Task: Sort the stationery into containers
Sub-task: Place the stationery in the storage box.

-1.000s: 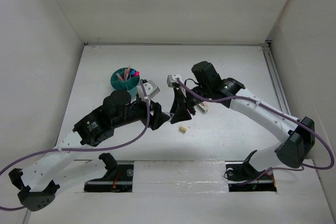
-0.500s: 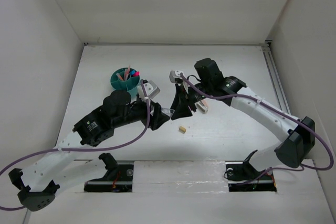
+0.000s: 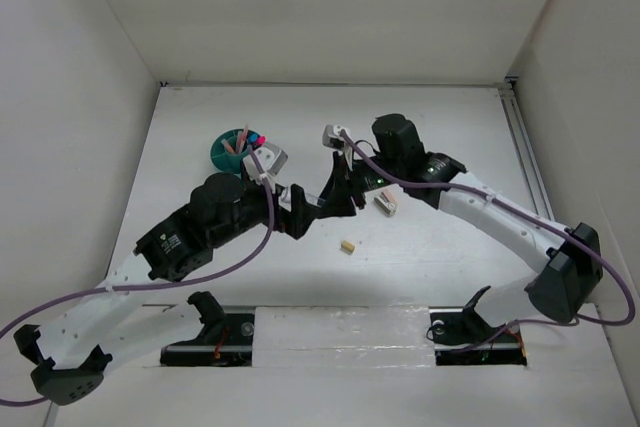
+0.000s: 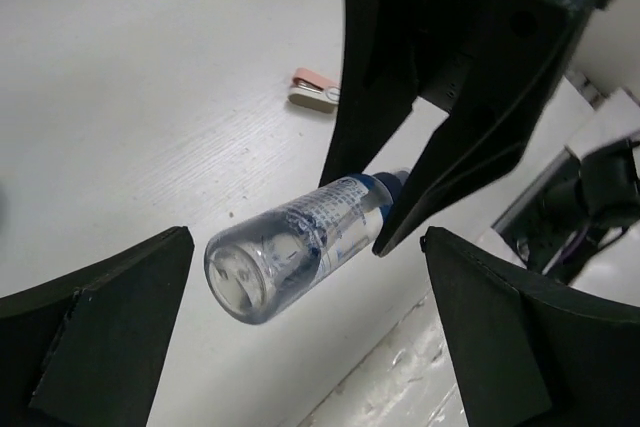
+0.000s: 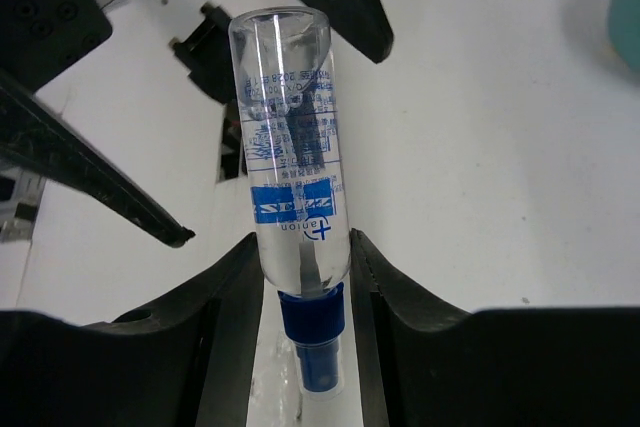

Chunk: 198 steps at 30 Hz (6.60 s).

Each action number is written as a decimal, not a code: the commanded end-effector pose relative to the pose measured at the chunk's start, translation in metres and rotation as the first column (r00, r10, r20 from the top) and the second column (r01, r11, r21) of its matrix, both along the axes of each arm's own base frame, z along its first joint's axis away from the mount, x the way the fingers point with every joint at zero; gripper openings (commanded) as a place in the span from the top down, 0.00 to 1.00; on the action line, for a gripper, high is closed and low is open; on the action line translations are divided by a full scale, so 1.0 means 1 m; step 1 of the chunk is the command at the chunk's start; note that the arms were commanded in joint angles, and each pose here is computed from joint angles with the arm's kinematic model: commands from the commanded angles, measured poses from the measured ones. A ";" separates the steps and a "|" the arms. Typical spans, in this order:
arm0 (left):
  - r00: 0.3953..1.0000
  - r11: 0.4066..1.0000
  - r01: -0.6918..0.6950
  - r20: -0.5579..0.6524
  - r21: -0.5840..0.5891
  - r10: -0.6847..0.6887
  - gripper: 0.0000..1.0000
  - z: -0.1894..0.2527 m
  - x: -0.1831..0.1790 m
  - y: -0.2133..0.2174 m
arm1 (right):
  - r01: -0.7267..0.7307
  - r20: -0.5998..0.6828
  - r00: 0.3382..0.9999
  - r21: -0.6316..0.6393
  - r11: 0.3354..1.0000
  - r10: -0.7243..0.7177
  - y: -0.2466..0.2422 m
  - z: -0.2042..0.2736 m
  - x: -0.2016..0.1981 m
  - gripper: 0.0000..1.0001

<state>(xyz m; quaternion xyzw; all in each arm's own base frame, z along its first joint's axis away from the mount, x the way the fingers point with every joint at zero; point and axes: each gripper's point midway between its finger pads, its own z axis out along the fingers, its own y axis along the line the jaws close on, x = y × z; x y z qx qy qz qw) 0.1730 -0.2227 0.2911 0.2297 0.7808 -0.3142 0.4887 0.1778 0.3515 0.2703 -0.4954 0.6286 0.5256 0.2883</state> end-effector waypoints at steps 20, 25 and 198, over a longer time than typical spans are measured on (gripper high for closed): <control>0.738 0.638 -0.673 -0.389 -0.374 0.551 0.00 0.017 0.062 0.035 | 0.610 -0.255 0.782 0.128 0.782 -0.569 0.042 0.063 0.064 1.00; 0.698 0.560 -0.716 -0.410 -0.416 0.587 0.07 0.018 0.068 0.045 | 0.599 -0.253 0.791 0.139 0.788 -0.557 0.048 0.065 0.056 1.00; -0.365 -0.317 -0.920 0.208 -0.231 0.908 1.00 -0.032 0.270 0.294 | 0.606 -0.082 0.792 0.230 0.762 -0.605 -0.062 0.008 -0.005 0.00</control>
